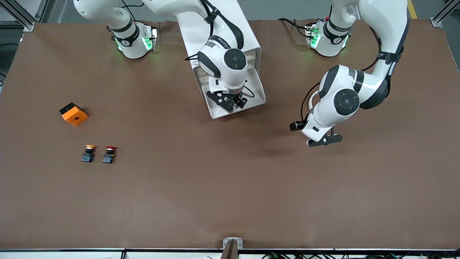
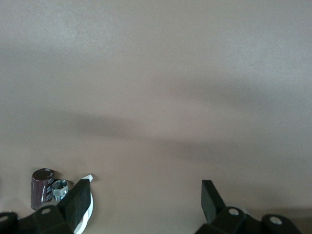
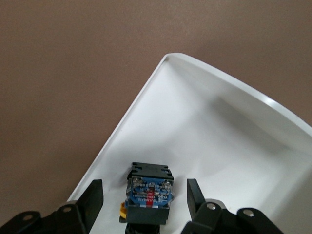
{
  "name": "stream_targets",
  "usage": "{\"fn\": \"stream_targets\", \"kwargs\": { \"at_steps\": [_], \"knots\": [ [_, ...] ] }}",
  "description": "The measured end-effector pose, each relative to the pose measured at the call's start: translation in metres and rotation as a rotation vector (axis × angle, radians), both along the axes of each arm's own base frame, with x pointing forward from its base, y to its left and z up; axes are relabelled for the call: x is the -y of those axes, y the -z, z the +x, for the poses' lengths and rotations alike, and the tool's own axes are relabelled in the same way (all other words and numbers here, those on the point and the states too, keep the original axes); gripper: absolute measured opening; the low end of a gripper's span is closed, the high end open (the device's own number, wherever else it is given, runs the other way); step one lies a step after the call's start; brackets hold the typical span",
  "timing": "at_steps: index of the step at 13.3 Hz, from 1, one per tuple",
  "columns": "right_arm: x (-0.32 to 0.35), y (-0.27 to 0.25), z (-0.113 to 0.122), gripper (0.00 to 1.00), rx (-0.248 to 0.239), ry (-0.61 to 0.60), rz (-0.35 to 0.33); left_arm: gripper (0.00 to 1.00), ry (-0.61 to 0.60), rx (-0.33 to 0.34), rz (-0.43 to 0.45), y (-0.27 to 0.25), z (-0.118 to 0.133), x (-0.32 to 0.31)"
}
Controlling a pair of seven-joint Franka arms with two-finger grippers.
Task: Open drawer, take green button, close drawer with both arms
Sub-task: 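Carry the button with the right gripper while the left gripper pushes drawer shut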
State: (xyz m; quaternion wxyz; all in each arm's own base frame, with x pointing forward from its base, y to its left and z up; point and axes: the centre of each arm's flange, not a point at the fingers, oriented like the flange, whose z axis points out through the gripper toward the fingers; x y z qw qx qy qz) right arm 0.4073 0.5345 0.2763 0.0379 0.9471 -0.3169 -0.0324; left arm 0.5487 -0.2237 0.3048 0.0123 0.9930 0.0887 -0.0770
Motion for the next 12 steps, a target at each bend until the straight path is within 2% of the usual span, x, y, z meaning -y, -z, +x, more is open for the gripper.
{"fn": "stream_targets", "kwargs": {
  "at_steps": [5,6,8,12],
  "knots": [
    [-0.002,0.005,-0.004,0.74,-0.004,-0.006,-0.006,1.0,0.002,-0.013,0.001,0.007,-0.004,0.009],
    [-0.003,0.006,-0.004,0.66,-0.005,-0.006,-0.007,1.0,-0.01,-0.024,-0.005,0.012,-0.005,0.012],
    [-0.003,0.006,-0.003,0.41,-0.004,-0.005,-0.005,1.0,-0.036,-0.039,-0.032,0.02,-0.007,0.023],
    [-0.005,-0.001,0.003,0.41,0.009,0.003,0.005,1.0,-0.075,-0.046,-0.034,0.028,-0.008,0.045]
  ]
}}
